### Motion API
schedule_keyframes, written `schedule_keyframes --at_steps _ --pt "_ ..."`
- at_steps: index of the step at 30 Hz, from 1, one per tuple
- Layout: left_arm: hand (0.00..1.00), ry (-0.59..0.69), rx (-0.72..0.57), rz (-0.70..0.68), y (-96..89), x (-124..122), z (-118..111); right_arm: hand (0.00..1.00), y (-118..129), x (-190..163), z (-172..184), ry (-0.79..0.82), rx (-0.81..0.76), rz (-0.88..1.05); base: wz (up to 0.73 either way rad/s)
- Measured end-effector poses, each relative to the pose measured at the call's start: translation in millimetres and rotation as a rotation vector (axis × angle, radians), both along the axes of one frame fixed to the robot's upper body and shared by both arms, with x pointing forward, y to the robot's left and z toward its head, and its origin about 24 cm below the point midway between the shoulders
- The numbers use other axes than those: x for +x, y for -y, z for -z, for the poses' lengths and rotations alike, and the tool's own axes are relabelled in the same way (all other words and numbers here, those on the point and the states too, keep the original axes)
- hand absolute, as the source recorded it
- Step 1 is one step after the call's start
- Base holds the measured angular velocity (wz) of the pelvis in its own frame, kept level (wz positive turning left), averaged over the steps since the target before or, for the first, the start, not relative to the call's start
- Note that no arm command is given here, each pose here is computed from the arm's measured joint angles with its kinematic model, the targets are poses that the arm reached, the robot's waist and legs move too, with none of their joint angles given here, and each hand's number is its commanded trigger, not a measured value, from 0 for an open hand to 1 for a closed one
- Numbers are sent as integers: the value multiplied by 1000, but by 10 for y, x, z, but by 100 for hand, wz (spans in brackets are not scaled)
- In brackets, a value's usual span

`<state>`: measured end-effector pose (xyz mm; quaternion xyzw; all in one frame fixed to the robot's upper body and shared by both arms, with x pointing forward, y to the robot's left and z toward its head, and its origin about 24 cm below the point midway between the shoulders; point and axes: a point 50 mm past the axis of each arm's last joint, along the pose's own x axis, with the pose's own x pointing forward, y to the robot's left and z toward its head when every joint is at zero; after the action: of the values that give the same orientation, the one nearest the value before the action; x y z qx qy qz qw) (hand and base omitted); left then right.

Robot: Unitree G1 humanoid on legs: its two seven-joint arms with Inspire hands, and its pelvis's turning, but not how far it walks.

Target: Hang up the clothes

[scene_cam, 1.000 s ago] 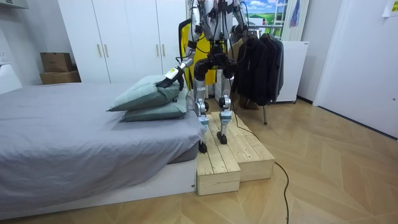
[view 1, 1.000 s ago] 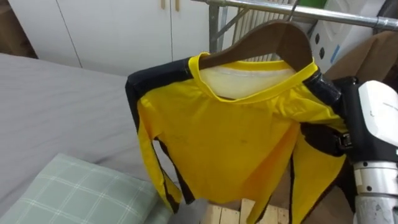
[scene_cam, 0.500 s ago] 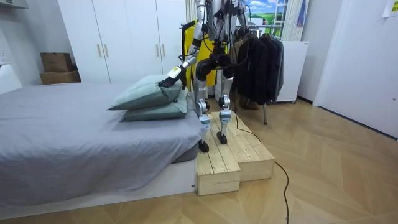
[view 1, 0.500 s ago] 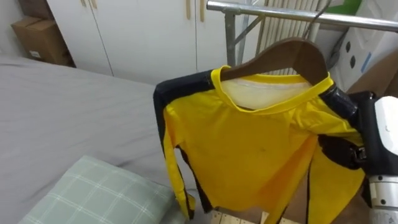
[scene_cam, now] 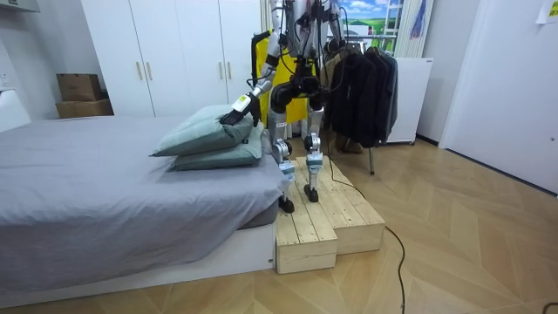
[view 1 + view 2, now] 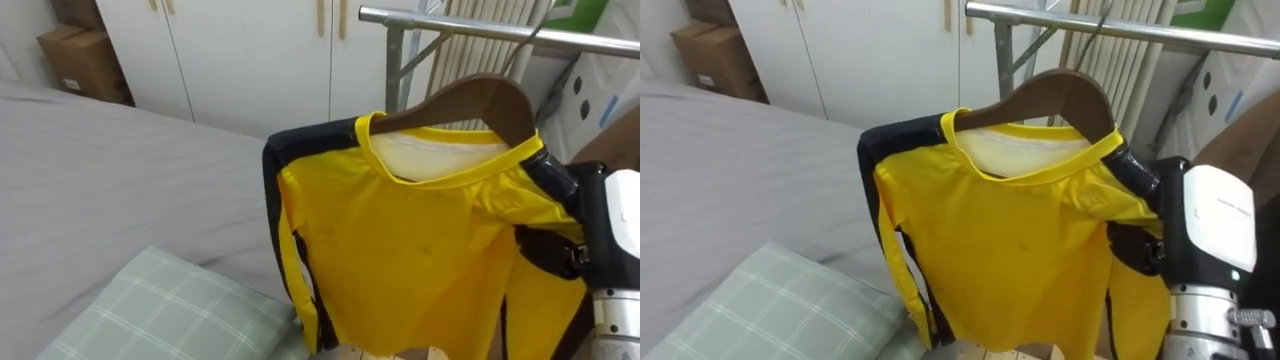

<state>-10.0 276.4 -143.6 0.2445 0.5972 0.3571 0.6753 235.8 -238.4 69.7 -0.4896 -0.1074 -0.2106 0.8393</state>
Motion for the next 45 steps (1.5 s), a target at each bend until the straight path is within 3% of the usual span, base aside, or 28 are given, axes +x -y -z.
schedule_keyframes --at_steps 10,15,18,26,39,45 --pt "0 -51 -17 134 26 25 20 100 43 -25 81 -12 37 24 17" --pt "0 -87 25 170 -111 -41 -34 100 48 -32 93 -17 38 24 53" --pt "0 -100 16 191 -28 -75 -11 100 56 -5 -42 38 4 -3 0" --pt "0 -168 103 165 -227 -140 -100 100 -46 -26 49 2 -4 -23 8" --pt "0 -279 42 134 -157 -618 -122 100 -9 -28 14 3 -31 -17 -7" --pt "0 -429 -73 140 -72 -929 -99 100 18 -81 13 2 -38 14 -10"
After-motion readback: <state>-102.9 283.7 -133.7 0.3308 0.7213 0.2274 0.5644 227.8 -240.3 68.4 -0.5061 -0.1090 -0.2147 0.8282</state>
